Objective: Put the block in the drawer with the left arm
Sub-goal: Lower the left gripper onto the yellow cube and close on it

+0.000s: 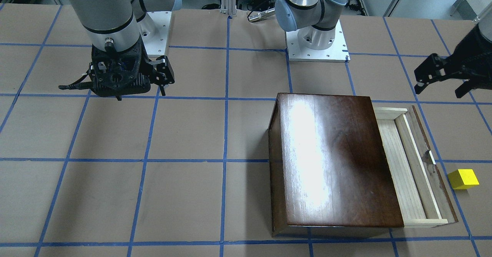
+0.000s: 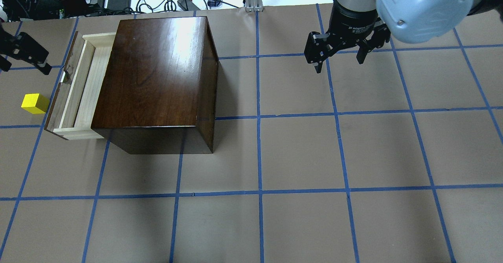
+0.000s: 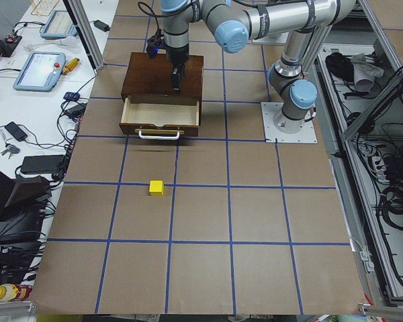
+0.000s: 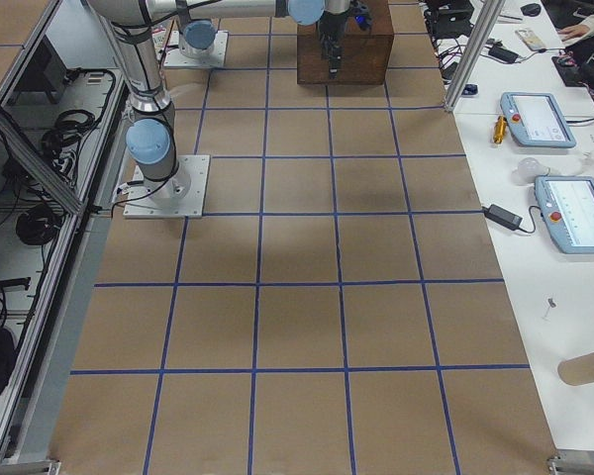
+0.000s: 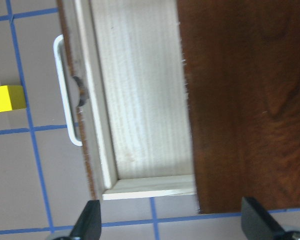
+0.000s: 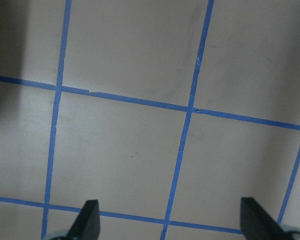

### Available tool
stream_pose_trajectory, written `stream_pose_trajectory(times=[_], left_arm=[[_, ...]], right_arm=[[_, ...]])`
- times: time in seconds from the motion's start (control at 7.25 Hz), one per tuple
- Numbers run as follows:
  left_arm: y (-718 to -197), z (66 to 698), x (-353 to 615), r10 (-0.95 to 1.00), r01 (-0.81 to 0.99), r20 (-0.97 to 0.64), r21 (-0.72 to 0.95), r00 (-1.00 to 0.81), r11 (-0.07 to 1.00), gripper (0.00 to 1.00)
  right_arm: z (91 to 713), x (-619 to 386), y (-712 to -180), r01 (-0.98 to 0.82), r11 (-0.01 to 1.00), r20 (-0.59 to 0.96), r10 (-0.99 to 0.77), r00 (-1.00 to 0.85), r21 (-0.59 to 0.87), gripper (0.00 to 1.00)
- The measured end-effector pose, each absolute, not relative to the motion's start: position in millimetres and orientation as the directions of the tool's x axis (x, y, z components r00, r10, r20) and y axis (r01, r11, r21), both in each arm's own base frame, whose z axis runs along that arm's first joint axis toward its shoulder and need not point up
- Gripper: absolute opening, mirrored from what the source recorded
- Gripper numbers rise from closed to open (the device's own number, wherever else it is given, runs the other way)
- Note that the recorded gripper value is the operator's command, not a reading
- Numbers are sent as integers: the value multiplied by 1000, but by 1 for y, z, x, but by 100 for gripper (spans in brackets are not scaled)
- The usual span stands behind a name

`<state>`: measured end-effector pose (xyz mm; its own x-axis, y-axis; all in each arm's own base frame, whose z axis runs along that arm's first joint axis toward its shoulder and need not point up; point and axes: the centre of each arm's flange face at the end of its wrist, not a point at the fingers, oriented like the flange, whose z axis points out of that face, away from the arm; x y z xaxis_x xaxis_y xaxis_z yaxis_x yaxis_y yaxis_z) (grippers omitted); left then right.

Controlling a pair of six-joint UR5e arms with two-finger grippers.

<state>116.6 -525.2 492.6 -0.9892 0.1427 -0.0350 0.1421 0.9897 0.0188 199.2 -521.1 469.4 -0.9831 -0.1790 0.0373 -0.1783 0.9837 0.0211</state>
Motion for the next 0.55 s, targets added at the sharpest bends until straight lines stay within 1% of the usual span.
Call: stream_pose_trajectory(times=[0.28, 0.55], left_arm=[[-537, 467, 177, 238, 237, -23, 27, -971, 971, 100], [-555, 440, 236, 406, 406, -12, 34, -914, 913, 100]], right_arm=[[469, 199, -521, -178, 984, 37, -179, -983, 21, 100], [469, 199, -521, -177, 984, 37, -178, -983, 21, 100]])
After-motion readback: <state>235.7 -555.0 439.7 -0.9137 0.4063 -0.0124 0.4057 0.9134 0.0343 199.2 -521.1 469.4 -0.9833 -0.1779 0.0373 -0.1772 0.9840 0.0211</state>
